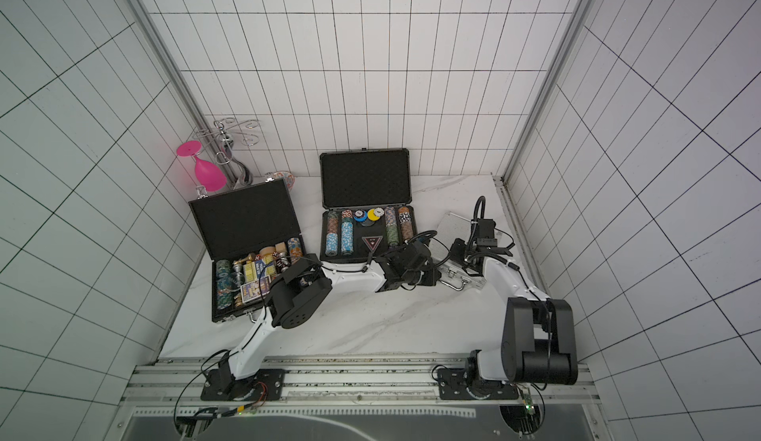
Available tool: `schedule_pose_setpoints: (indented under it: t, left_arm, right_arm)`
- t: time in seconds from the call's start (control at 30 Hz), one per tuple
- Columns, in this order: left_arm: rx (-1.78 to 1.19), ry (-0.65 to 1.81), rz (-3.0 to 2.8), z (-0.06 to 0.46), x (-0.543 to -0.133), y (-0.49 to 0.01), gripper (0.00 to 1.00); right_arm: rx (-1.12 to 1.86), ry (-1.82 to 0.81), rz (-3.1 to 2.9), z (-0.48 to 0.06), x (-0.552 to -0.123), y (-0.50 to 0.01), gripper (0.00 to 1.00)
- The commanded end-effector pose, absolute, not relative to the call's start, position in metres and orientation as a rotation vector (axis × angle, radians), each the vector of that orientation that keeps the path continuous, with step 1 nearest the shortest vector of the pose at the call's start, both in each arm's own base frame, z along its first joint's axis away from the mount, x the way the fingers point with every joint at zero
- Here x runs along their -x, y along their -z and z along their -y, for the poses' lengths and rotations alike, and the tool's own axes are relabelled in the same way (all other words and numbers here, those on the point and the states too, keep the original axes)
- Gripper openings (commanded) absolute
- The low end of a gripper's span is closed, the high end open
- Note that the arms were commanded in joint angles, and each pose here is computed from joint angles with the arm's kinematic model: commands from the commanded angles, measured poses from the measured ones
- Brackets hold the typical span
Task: Close the poker set cases
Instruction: Fasten the fastener on the poker set case.
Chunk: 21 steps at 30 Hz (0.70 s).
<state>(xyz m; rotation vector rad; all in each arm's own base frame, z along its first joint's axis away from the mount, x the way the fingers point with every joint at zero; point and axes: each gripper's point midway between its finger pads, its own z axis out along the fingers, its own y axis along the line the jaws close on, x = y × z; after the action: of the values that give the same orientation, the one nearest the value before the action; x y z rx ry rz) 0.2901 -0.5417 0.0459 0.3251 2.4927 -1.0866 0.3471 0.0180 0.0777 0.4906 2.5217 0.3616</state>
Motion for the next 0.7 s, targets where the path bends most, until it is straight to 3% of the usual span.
schedule_pose_setpoints:
  t: [0.0,0.1,0.17,0.23,0.37,0.57,0.6,0.67]
  left_arm:
    - [-0.289,1.136,-2.449,0.531,-0.293,-0.075,0.13]
    - [-0.307,1.187,-2.407,0.522,-0.295,-0.098,0.16]
    - [-0.324,1.186,-2.388,0.511,-0.297,-0.114,0.27]
    - [-0.342,1.204,-2.364,0.501,-0.3,-0.129,0.38]
    - [-0.338,1.157,-2.327,0.47,-0.309,-0.156,0.49]
    - [-0.304,1.088,-2.326,0.433,-0.317,-0.165,0.53]
    - [-0.297,1.085,-2.326,0.429,-0.316,-0.166,0.53]
    - [-0.287,1.076,-2.331,0.423,-0.313,-0.164,0.53]
  right_arm:
    - [-0.599,-0.318,-2.845,-0.023,-0.276,-0.022,0.0]
    - [-0.578,-0.289,-2.814,-0.018,-0.285,-0.037,0.0]
    - [-0.563,-0.291,-2.783,-0.018,-0.293,-0.052,0.02]
    - [-0.555,-0.289,-2.764,-0.016,-0.3,-0.064,0.15]
    - [-0.566,-0.235,-2.706,-0.002,-0.312,-0.091,0.4]
    - [-0.661,-0.127,-2.658,0.027,-0.308,-0.112,0.59]
    - [-0.677,-0.115,-2.653,0.028,-0.305,-0.114,0.72]
    - [-0.708,-0.126,-2.65,0.027,-0.296,-0.115,0.78]
